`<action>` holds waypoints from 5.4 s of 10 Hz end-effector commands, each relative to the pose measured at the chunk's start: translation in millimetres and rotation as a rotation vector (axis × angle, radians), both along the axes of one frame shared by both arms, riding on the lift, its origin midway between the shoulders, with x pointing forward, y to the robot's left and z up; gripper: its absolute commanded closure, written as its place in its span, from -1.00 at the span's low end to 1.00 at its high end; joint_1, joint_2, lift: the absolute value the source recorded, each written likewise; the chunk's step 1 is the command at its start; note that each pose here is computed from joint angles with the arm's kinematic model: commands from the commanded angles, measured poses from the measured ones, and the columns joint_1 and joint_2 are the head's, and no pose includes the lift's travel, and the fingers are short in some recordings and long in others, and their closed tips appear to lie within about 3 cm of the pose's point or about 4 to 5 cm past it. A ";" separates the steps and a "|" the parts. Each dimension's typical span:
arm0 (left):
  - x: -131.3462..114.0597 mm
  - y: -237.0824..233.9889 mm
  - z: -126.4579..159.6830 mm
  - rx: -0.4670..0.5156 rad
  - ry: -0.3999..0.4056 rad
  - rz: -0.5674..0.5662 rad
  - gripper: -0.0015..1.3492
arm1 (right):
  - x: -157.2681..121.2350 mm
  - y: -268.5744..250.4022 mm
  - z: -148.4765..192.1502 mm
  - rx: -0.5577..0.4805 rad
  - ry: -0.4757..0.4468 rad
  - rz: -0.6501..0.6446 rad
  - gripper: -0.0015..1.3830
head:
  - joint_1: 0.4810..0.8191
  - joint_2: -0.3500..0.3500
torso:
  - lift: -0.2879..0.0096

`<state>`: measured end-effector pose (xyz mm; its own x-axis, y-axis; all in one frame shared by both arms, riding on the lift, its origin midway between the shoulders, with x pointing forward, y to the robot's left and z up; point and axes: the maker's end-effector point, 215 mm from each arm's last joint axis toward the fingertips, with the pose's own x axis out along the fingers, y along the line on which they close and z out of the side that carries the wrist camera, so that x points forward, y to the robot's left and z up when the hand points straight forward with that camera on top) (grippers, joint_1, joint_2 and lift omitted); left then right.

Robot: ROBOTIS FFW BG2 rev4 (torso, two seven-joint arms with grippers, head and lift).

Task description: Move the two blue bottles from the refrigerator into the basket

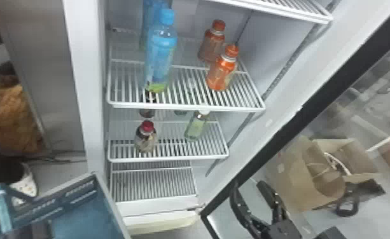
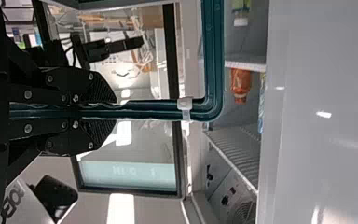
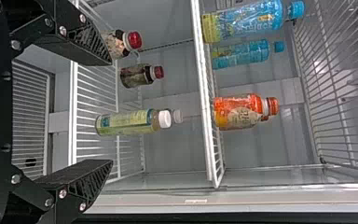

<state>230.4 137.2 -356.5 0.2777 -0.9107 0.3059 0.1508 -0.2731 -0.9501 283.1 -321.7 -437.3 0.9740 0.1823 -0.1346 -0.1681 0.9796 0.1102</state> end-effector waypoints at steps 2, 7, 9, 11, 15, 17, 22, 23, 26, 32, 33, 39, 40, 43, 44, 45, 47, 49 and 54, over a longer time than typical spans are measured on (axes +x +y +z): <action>-2.5 -16.5 30.5 -0.031 -0.066 -0.051 0.78 | 0.8 1.0 1.0 -0.002 -0.001 0.007 -0.55 | 0.27 -1.00 | 0.87; -1.4 -25.1 52.5 -0.006 -0.114 -0.101 0.78 | 1.3 0.4 1.7 0.004 -0.003 0.003 -0.55 | 0.27 -1.00 | 0.87; 0.6 -23.3 52.8 0.002 -0.117 -0.095 0.78 | 10.0 13.2 26.8 -0.055 -0.045 0.050 -0.55 | 0.27 -1.00 | 0.87; 1.4 -21.1 50.0 0.009 -0.109 -0.085 0.78 | 21.3 30.9 39.9 -0.077 -0.072 0.092 -0.55 | 0.27 -1.00 | 0.87; 2.5 -19.7 49.3 0.011 -0.106 -0.074 0.78 | 62.3 59.1 71.0 -0.050 -0.124 0.149 -0.55 | 0.27 -0.97 | 0.87; 2.9 -19.1 49.0 0.013 -0.106 -0.072 0.78 | 92.4 82.0 87.1 -0.012 -0.150 0.192 -0.56 | 0.27 -0.83 | 0.87; 4.1 -19.4 48.8 0.012 -0.103 -0.069 0.78 | 147.8 128.2 115.9 0.050 -0.197 0.280 -0.64 | 0.27 -0.45 | 0.87; 3.7 -18.7 48.2 0.013 -0.101 -0.067 0.78 | 158.0 134.9 122.4 0.059 -0.214 0.294 -0.74 | 0.27 -0.40 | 0.87; 4.9 -18.1 48.8 0.010 -0.102 -0.064 0.78 | 196.6 149.4 127.3 0.082 -0.230 0.319 -0.82 | 0.27 -0.30 | 0.87; 8.5 -22.2 48.1 -0.003 -0.096 -0.069 0.78 | 256.4 193.4 140.9 0.082 -0.208 0.401 -0.90 | 0.27 -0.10 | 0.87; 9.6 -23.4 48.1 -0.007 -0.096 -0.071 0.78 | 265.1 195.4 145.8 0.079 -0.213 0.402 -0.90 | 0.27 -0.08 | 0.87; 14.7 -27.4 49.3 -0.022 -0.097 -0.080 0.78 | 297.3 220.4 153.5 0.056 -0.188 0.459 -0.79 | 0.27 0.01 | 0.87; 14.8 -26.9 48.5 -0.021 -0.095 -0.080 0.78 | 297.6 219.4 150.0 0.067 -0.176 0.456 -0.51 | 0.27 0.03 | 0.87; 14.8 -27.4 48.5 -0.022 -0.094 -0.084 0.78 | 294.9 218.0 148.5 0.092 -0.178 0.446 0.71 | 0.27 0.03 | 0.87; 14.8 -27.4 48.5 -0.022 -0.094 -0.084 0.78 | 293.2 219.3 157.2 0.083 -0.205 0.451 0.71 | 0.27 0.03 | 0.87; 14.8 -27.4 47.8 -0.022 -0.094 -0.084 0.78 | 288.1 224.5 162.8 0.082 -0.218 0.463 0.71 | 0.27 0.02 | 0.87; 14.8 -28.2 48.3 -0.023 -0.094 -0.088 0.78 | 266.8 234.5 169.0 0.111 -0.230 0.492 0.71 | 0.27 0.05 | 0.87; 14.4 -28.1 47.7 -0.022 -0.093 -0.086 0.78 | 223.4 248.1 175.3 0.163 -0.198 0.557 0.71 | 0.27 0.11 | 0.87; 11.7 -27.5 43.8 -0.027 -0.075 -0.082 0.78 | 133.8 306.2 166.6 0.332 -0.038 0.769 0.71 | 0.27 0.33 | 0.87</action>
